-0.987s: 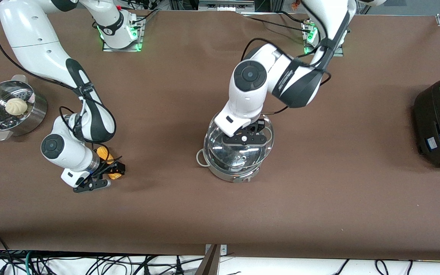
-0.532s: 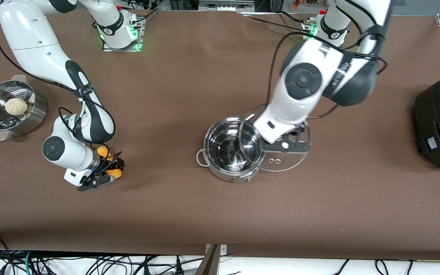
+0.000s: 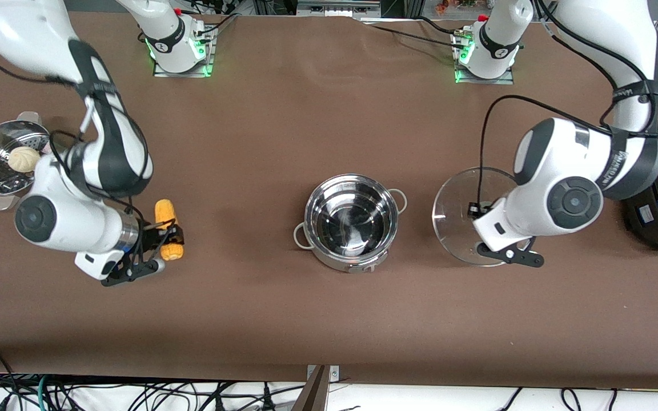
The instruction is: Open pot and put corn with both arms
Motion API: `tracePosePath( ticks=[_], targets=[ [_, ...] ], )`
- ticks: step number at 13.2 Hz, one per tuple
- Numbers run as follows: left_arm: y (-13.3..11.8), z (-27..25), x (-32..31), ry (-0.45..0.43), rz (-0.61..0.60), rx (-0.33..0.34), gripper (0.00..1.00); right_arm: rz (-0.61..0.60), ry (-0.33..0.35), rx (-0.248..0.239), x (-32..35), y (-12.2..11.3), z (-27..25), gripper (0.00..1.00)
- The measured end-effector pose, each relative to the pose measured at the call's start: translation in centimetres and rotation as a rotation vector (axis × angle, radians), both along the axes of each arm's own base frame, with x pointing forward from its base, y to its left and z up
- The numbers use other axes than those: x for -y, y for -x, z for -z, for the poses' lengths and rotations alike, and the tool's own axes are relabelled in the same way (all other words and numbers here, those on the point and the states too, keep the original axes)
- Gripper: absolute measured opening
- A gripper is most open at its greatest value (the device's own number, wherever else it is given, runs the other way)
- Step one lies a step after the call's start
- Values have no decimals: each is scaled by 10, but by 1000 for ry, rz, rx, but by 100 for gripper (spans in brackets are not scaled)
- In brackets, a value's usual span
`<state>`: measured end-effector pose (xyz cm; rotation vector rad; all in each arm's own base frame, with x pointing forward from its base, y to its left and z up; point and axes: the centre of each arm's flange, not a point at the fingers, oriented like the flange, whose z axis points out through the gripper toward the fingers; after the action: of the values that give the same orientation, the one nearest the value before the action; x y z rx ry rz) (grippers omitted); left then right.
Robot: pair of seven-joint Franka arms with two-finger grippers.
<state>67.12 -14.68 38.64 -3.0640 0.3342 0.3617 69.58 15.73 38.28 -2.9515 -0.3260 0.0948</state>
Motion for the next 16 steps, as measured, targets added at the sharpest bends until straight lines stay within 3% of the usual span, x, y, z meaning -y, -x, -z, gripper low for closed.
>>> tracePosePath(
  ticks=[2, 4, 8, 10, 12, 16],
  targets=[
    [1, 30, -23, 24, 38, 34, 50, 99, -41, 0, -65, 27, -53, 37],
    [10, 71, -52, 50, 96, 75, 50, 184, -74, 2, -141, 60, -92, 37],
    [45, 148, -93, 72, 144, 135, 50, 350, -58, 57, -275, 116, -117, 37],
    [61, 167, -91, 77, 150, 143, 50, 415, -69, 82, -312, 119, -93, 37],
    [64, 168, -91, 77, 150, 149, 50, 455, -95, 98, -323, 103, -54, 37],
    [61, 138, -94, 75, 146, 163, 85, 490, -113, 131, -325, 77, 19, 37]
  ],
)
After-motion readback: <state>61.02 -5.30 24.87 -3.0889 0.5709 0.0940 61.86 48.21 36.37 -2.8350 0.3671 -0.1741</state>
